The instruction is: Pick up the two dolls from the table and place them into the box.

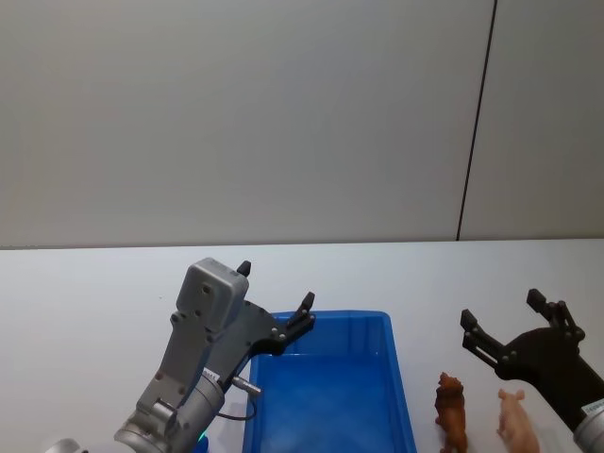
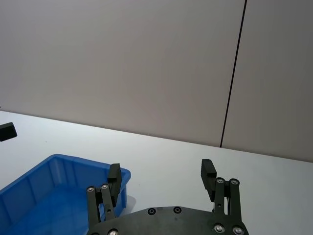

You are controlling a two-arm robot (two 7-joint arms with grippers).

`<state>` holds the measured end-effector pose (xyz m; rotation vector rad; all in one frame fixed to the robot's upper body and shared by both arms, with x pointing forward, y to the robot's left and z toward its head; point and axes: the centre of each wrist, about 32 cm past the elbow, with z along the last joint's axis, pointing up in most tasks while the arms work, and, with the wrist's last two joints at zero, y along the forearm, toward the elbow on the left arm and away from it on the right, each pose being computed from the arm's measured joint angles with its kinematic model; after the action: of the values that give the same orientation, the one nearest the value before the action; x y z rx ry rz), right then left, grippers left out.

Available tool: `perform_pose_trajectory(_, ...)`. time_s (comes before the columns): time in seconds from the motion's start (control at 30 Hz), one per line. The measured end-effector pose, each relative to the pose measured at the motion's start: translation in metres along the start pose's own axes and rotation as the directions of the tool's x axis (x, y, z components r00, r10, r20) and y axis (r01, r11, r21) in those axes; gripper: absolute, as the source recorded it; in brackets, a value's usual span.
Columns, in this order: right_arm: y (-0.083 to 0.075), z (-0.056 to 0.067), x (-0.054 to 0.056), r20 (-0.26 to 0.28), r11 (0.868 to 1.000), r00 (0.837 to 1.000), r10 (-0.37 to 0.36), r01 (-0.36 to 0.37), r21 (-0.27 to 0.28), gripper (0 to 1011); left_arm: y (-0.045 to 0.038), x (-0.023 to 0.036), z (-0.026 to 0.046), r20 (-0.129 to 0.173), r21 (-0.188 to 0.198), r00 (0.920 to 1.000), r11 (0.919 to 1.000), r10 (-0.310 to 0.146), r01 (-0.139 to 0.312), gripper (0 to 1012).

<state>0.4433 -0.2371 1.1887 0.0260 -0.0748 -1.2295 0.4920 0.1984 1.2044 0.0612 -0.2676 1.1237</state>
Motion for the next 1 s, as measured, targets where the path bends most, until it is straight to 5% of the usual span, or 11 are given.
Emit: perform_pose_trajectory(1.0,0.0000,0.0000,0.0000,0.000,1.000,1.000,0.000,0.000,0.000,1001,0.0000,0.0000,0.0000,0.000,0.000,1.0000,1.0000,0.000,0.000,1001)
